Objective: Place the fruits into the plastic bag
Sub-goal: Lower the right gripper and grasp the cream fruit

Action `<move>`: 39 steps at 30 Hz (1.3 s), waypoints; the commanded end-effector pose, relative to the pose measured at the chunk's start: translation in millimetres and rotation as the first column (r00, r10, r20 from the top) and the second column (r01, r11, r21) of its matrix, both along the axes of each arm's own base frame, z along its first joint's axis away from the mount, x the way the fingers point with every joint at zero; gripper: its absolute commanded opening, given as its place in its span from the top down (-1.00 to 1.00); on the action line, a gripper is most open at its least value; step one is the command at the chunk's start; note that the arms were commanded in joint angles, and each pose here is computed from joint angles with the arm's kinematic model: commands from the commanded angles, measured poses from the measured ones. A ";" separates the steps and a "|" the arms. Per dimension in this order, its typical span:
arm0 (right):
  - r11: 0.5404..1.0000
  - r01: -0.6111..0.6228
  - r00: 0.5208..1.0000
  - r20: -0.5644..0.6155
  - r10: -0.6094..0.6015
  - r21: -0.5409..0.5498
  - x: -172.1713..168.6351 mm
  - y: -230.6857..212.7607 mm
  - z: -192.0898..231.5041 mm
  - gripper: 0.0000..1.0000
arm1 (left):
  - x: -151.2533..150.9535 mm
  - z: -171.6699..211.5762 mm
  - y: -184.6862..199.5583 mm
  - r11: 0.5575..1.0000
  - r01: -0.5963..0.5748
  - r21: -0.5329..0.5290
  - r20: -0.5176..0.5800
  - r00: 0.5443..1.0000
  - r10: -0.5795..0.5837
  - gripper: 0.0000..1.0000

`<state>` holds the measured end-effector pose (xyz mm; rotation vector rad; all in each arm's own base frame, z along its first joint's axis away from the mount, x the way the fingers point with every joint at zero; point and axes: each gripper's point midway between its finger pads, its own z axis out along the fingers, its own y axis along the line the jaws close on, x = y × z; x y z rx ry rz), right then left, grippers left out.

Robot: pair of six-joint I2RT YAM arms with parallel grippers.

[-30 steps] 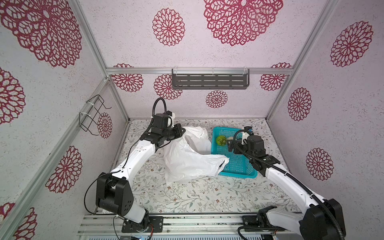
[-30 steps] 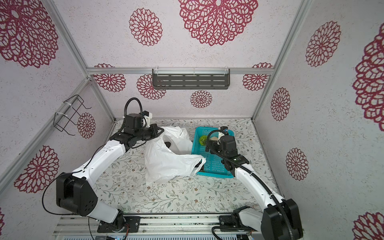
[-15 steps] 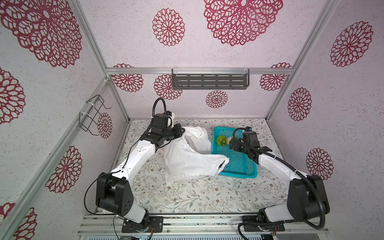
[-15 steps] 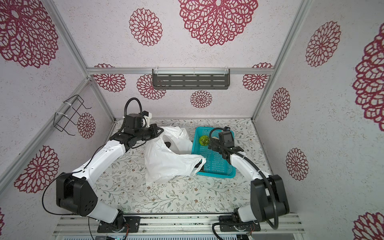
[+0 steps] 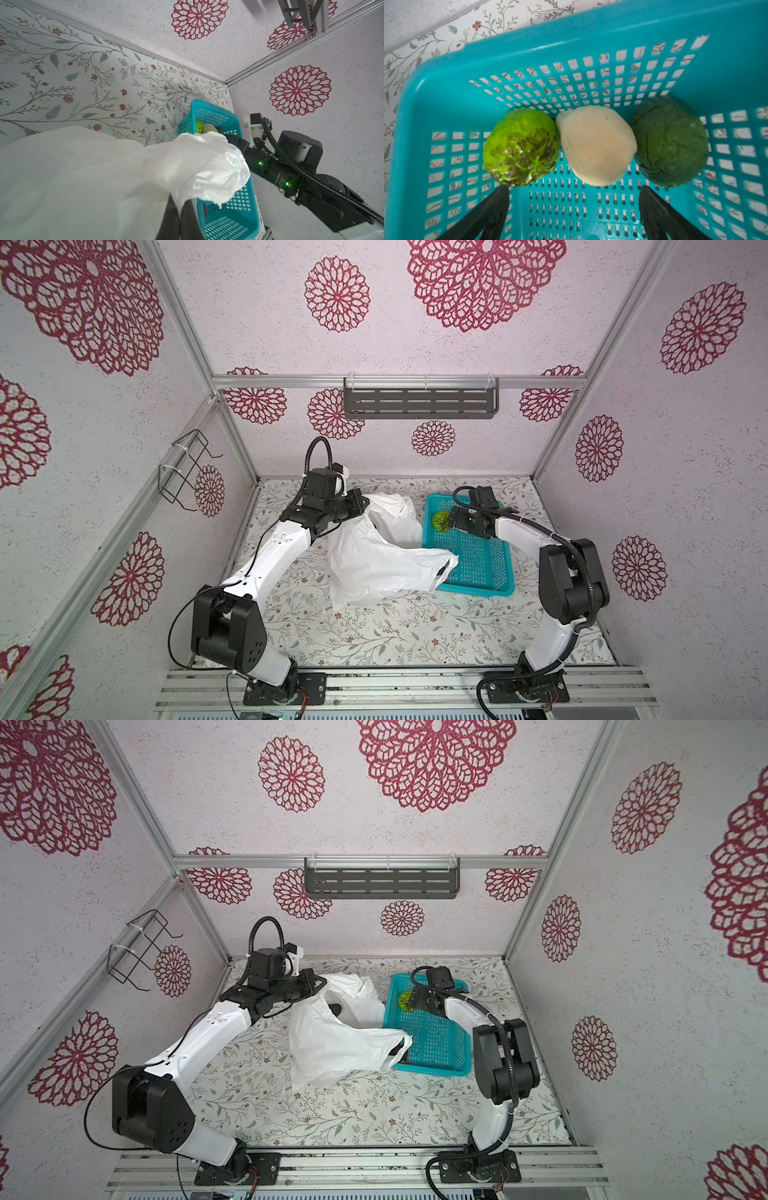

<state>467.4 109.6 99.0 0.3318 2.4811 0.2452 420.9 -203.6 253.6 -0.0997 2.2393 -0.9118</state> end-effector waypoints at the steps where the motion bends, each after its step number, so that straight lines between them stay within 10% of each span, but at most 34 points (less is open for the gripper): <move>1: 0.998 0.044 0.999 0.023 -0.043 -0.041 14.3 -15.2 12.5 -0.96 | -4.0 10.9 3.5 1.000 0.007 0.008 0.031 0.999 -0.007 1.00; 20: 1.000 0.015 0.995 -0.096 -0.016 -0.011 30.3 -10.1 -45.8 -0.48 | 1.2 12.6 1.4 1.000 0.011 -0.005 0.022 1.000 -0.011 1.00; 24: 1.000 0.019 0.997 -0.075 -0.020 -0.011 25.3 -13.0 -42.3 0.02 | 1.4 12.0 1.2 1.000 0.010 -0.010 0.019 1.000 -0.010 1.00; 33: 0.993 -0.052 0.981 0.190 0.031 0.109 -5.4 -2.7 66.2 0.23 | 3.0 8.9 0.8 1.000 0.005 -0.014 0.012 1.000 -0.005 1.00; 39: 0.893 -0.398 0.873 0.383 0.300 0.208 -64.9 63.5 135.9 0.18 | 2.4 5.7 -2.1 1.000 0.011 -0.021 0.009 1.000 -0.011 1.00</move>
